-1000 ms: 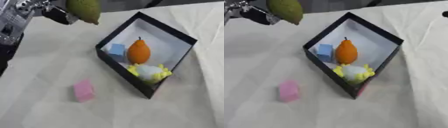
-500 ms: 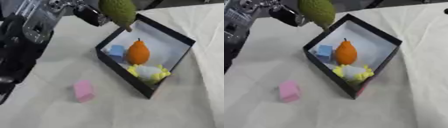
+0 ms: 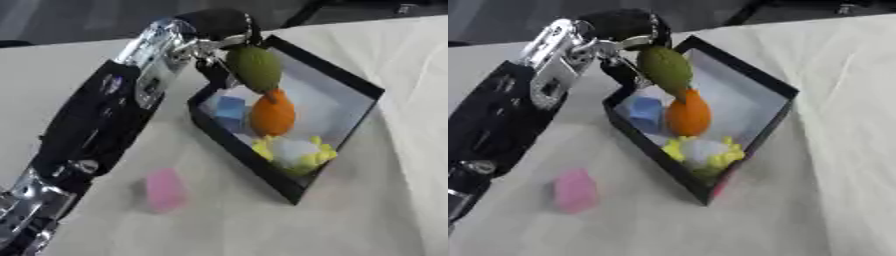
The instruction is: Pick up objects on the table and place them in the box.
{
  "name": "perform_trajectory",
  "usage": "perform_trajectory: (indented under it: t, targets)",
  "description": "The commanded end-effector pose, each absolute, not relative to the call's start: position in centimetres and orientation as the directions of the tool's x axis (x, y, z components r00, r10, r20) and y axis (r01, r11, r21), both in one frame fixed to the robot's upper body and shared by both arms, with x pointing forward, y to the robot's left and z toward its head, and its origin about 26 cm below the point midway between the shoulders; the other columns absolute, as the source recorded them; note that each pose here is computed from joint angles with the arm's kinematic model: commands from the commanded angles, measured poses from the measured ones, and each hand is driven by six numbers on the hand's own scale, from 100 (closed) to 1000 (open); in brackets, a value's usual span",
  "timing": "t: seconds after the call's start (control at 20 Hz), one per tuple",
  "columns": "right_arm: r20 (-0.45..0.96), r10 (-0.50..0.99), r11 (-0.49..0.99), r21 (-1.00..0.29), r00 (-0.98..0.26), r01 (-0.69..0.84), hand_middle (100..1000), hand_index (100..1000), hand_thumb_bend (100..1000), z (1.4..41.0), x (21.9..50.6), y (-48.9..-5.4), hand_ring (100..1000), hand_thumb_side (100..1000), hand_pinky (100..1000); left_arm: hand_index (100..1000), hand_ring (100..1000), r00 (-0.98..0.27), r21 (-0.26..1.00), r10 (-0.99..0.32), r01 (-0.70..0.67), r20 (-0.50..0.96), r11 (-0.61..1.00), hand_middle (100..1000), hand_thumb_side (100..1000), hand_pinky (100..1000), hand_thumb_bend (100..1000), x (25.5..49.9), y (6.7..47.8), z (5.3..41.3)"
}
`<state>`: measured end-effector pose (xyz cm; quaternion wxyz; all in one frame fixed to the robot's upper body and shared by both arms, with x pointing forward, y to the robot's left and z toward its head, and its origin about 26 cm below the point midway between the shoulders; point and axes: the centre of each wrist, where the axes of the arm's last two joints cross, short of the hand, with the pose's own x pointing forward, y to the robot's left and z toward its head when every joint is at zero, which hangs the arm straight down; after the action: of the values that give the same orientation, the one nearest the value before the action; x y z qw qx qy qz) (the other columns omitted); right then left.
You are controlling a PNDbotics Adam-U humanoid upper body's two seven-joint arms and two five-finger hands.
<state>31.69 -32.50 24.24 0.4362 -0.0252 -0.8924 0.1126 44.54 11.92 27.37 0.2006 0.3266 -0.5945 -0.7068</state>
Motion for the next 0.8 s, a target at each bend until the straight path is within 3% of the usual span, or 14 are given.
perform_trajectory:
  t: [0.05, 0.1, 0.2, 0.25, 0.4, 0.5, 0.65, 0.8]
  targets:
    - [0.751, 0.159, 0.968, -0.247, -0.64, -0.049, 827, 917, 100, 25.3, 31.5, -32.6, 743, 523, 911, 628, 677, -0.703, 0.963, -0.661, -0.138, -0.26, -0.232, 606, 100, 736, 190, 44.8, 11.6, 27.8]
    - [0.752, 0.159, 0.968, -0.247, -0.64, -0.049, 827, 917, 100, 25.3, 31.5, -32.6, 743, 523, 911, 645, 688, -0.708, 0.963, -0.656, -0.138, -0.259, -0.231, 621, 100, 743, 212, 44.9, 11.5, 27.7]
    - [0.752, 0.16, 0.968, -0.247, -0.639, -0.049, 827, 917, 100, 25.3, 31.5, -32.6, 743, 523, 911, 778, 765, -0.724, 0.962, -0.639, -0.136, -0.259, -0.236, 738, 236, 794, 376, 44.8, 11.3, 27.5]
    - [0.753, 0.16, 0.968, -0.247, -0.639, -0.048, 827, 917, 100, 25.3, 31.5, -32.6, 742, 523, 911, 873, 830, -0.733, 0.962, -0.629, -0.136, -0.259, -0.238, 806, 396, 836, 555, 44.7, 11.2, 27.5]
    - [0.754, 0.163, 0.967, -0.249, -0.636, -0.047, 826, 917, 100, 25.3, 31.5, -32.7, 742, 523, 911, 901, 882, -0.744, 0.96, -0.612, -0.158, -0.269, -0.231, 836, 507, 866, 740, 44.2, 11.2, 28.2]
    - [0.754, 0.164, 0.968, -0.248, -0.636, -0.045, 826, 917, 100, 25.3, 31.4, -32.7, 742, 523, 911, 900, 889, -0.743, 0.959, -0.609, -0.17, -0.276, -0.226, 835, 528, 871, 835, 43.9, 11.2, 28.8]
    - [0.753, 0.164, 0.968, -0.246, -0.638, -0.042, 825, 917, 100, 25.3, 31.4, -32.7, 742, 523, 911, 905, 894, -0.752, 0.959, -0.599, -0.163, -0.274, -0.234, 837, 536, 876, 852, 43.6, 11.3, 29.2]
    - [0.752, 0.164, 0.969, -0.244, -0.638, -0.038, 824, 916, 100, 25.3, 31.4, -32.8, 741, 524, 911, 901, 891, -0.766, 0.963, -0.59, -0.145, -0.255, -0.229, 832, 530, 874, 801, 43.4, 11.5, 29.4]
